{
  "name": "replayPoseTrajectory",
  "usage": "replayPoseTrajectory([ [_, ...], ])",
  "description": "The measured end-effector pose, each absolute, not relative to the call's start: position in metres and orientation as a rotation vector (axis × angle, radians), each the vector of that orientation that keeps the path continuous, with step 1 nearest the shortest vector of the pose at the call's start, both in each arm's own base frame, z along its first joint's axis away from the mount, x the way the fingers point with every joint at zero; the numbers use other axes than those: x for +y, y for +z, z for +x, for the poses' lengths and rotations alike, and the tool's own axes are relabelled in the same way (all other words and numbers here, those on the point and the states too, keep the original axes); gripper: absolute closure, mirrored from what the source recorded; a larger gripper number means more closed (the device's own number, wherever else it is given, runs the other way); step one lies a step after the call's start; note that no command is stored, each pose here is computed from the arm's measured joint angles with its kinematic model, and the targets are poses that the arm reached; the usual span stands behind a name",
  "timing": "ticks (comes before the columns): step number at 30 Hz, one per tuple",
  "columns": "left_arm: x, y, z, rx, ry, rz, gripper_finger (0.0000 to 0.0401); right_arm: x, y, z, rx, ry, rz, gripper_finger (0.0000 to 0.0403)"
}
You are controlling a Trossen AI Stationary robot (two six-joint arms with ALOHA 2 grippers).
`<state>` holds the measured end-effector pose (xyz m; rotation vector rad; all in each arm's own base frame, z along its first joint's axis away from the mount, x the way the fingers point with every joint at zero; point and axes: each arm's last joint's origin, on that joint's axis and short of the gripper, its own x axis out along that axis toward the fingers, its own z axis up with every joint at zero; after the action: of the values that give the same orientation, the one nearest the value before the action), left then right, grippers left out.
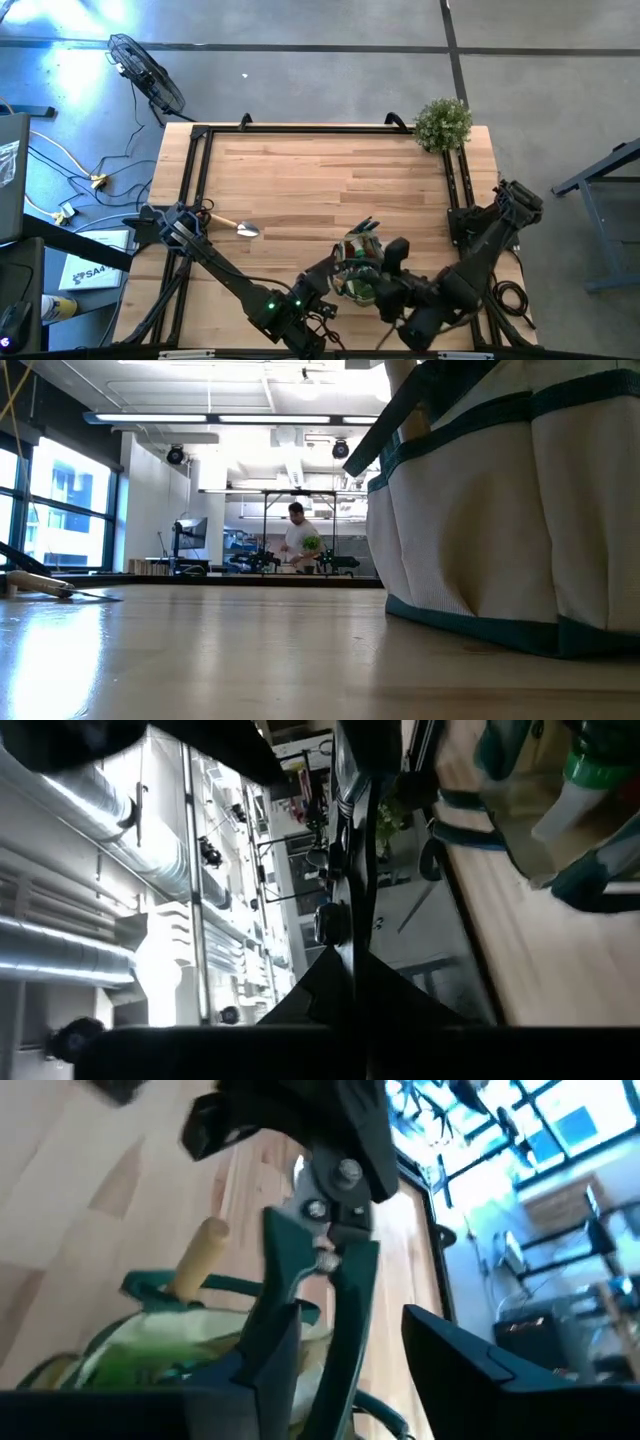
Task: Pick & Place Garden tools in Gardening bag
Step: Put the green shear scissors into the gardening bag
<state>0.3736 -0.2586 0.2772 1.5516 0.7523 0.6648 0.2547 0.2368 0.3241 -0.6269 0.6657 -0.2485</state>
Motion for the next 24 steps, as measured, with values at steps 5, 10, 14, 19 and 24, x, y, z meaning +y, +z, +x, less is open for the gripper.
replayPoseTrajectory([
  [5,-0.259,0.29,0.366,0.667,0.672,1.376,0.0401,0.256,0.326,0.234,0.628,-0.175,-0.716,0.0224],
  [10,-0.254,0.324,0.349,0.549,0.591,1.042,0.04,0.275,0.333,0.211,0.464,-0.249,-0.814,0.023],
  [14,-0.238,0.371,0.324,0.419,0.558,0.64,0.0401,0.292,0.338,0.195,0.321,-0.328,-0.89,0.0237],
  [19,-0.218,0.406,0.303,0.338,0.528,0.33,0.0401,0.305,0.345,0.185,0.244,-0.369,-0.917,0.0244],
  [24,-0.223,0.417,0.303,0.3,0.418,0.236,0.0401,0.309,0.351,0.187,0.208,-0.427,-0.874,0.0253],
])
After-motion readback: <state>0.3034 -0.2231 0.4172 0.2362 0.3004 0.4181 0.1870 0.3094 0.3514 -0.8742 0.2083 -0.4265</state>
